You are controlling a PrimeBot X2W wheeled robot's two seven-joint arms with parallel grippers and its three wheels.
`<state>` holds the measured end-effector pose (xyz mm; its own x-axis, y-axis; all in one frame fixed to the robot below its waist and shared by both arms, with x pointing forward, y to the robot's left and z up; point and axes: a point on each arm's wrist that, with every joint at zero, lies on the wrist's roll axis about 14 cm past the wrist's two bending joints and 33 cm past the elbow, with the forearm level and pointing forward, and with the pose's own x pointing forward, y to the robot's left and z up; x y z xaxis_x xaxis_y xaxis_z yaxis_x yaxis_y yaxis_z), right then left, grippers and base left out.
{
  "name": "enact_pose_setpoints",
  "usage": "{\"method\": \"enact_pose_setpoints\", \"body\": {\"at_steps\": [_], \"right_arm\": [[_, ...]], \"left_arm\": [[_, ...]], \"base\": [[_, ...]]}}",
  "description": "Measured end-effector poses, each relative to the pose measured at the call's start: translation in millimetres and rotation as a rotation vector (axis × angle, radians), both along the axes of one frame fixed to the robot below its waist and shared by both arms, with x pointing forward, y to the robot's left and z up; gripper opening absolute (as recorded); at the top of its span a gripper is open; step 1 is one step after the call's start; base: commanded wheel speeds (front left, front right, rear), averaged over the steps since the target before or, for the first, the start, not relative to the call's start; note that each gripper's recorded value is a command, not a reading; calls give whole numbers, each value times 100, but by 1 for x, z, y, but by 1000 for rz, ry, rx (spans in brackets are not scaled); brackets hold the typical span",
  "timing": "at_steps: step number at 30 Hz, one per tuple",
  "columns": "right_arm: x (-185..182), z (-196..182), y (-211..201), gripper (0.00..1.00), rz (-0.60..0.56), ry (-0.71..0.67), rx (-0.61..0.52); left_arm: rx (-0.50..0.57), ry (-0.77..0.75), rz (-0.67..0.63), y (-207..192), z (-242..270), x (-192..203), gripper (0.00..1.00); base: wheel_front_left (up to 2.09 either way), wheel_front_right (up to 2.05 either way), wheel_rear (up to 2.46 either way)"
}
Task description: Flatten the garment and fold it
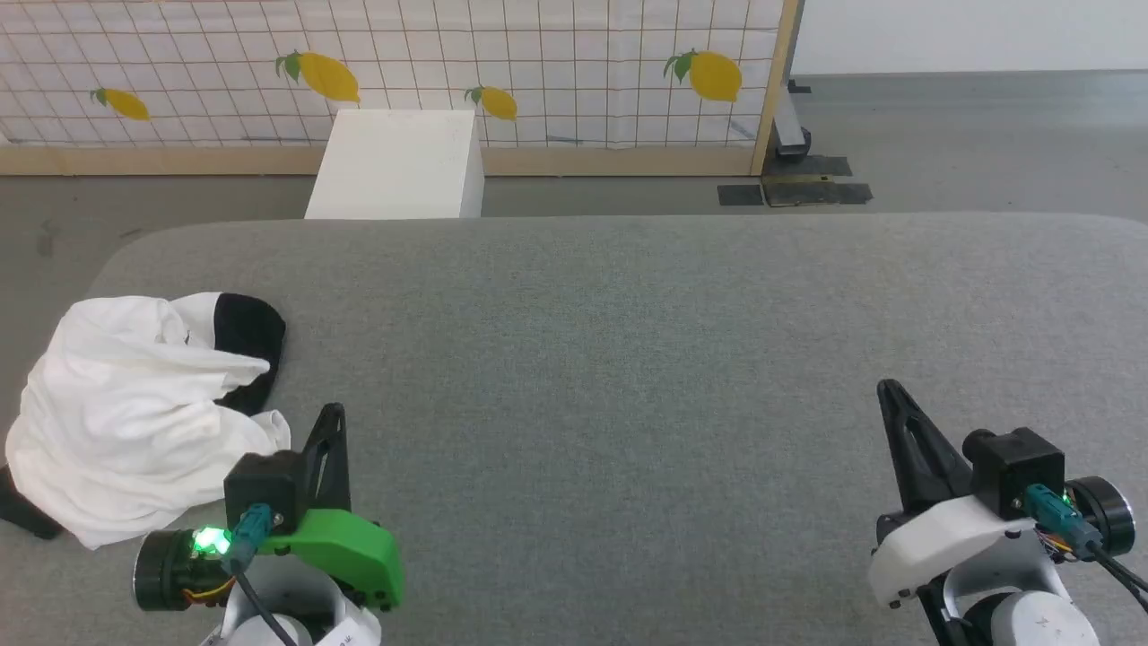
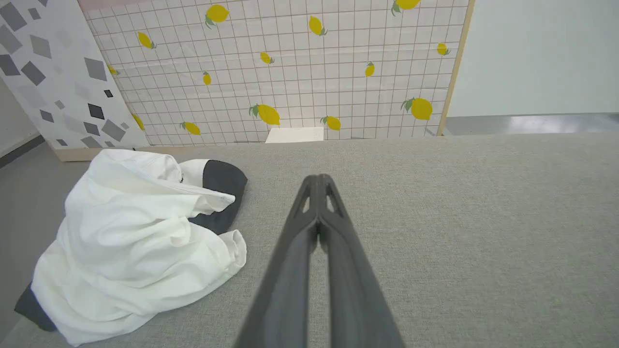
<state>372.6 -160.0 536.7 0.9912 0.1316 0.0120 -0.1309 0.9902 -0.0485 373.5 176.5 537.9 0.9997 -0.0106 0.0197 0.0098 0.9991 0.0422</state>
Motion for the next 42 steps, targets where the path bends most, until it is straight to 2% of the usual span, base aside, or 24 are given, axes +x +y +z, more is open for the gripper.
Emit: {"method": "enact_pose_setpoints", "body": {"at_steps": [26,27,42], "right_arm": [[0,0,0,0,0,0,0],[0,0,0,100,0,0,0],[1,-1,2,100,6,-1,3]], "left_arm": [[0,0,0,0,0,0,0],[0,0,0,0,0,0,100],[-15,0,-3,-2,-3,-1,100]], "base": [[0,0,0],[0,0,0],[0,0,0]]}}
